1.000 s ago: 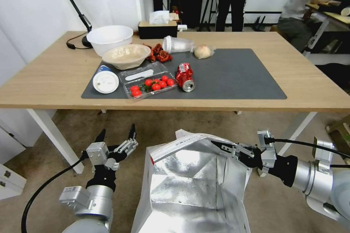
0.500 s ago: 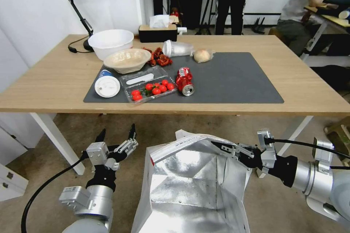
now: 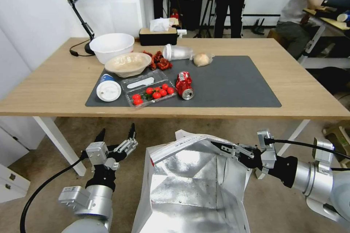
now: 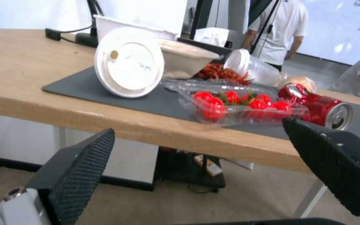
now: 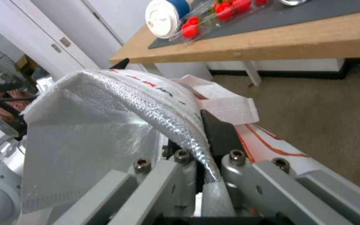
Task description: Pick up the food delivery bag from the floor and place it on the table.
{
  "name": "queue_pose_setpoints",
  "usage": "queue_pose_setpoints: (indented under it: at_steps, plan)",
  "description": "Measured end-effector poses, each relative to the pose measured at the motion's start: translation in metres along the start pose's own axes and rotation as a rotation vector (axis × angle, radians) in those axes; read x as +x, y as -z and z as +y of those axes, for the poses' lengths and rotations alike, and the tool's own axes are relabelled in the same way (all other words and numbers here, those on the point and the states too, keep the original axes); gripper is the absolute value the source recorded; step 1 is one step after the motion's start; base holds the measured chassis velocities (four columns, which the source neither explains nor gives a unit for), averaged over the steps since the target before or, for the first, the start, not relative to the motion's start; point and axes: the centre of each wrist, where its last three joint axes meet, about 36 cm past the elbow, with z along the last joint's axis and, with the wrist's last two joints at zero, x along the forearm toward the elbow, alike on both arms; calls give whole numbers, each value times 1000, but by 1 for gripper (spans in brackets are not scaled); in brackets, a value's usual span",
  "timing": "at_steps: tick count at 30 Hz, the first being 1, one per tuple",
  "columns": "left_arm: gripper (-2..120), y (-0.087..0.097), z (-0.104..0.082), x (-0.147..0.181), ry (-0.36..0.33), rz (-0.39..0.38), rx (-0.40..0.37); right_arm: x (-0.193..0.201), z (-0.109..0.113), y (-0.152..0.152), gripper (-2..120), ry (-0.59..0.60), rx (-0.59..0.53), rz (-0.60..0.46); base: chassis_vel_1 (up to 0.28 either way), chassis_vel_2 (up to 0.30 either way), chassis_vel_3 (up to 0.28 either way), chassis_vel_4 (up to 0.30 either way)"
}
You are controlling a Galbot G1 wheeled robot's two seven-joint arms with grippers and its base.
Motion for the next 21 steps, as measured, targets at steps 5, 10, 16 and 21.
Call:
queue_pose_setpoints:
  at_steps: [5,10,16,21]
  plan:
    - [100,0,0,0,0,0,0,0,0,0,0,1,1,-1,0,0,0,0]
    - [100,1,0,1,1,-1,0,0,1,0,0,2,1,-2,0,0,0,0]
    - [100,1,0,1,1,-3,0,0,1,0,0,2,3,-3,0,0,0,0]
    - [100,1,0,1,1,-5,0,1,1,-1,0,1,3,-4,0,0,0,0]
